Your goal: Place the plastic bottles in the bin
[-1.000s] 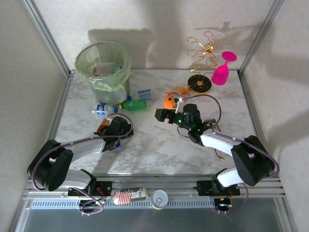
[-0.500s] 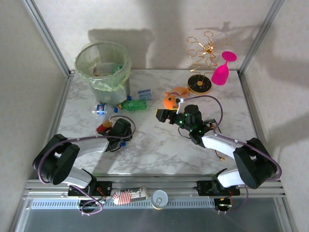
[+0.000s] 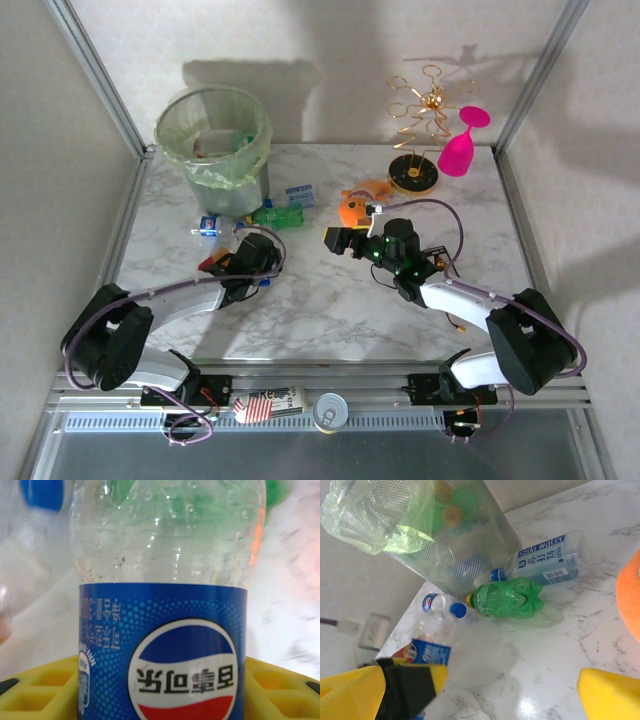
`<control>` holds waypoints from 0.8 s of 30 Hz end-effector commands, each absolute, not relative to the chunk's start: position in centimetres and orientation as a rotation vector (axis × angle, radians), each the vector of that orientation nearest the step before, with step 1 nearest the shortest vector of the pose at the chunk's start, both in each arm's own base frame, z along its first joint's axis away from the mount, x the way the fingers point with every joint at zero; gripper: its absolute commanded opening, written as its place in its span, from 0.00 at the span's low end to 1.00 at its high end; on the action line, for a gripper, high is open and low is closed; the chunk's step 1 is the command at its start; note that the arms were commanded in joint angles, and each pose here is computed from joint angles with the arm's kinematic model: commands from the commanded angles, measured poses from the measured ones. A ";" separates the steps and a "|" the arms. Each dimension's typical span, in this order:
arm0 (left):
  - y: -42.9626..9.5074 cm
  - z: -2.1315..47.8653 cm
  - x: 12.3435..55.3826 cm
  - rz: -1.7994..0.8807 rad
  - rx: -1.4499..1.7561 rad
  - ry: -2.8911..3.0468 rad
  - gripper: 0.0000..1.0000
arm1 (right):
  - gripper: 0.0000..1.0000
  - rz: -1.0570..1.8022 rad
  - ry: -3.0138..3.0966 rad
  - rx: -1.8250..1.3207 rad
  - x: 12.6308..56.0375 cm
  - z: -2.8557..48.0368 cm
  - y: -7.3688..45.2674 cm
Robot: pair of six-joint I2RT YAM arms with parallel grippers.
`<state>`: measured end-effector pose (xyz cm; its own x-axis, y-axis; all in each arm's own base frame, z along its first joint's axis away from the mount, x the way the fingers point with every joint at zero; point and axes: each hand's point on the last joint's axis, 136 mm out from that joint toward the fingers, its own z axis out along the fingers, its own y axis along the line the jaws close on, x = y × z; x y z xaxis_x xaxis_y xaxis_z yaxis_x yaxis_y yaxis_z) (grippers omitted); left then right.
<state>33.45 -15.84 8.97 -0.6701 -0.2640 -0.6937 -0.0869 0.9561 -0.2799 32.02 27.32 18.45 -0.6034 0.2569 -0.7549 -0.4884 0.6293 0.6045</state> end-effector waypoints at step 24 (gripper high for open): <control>-13.7 38.9 49.2 -0.261 -0.148 1.797 0.44 | 0.99 0.903 1.947 -0.226 30.7 19.1 25.0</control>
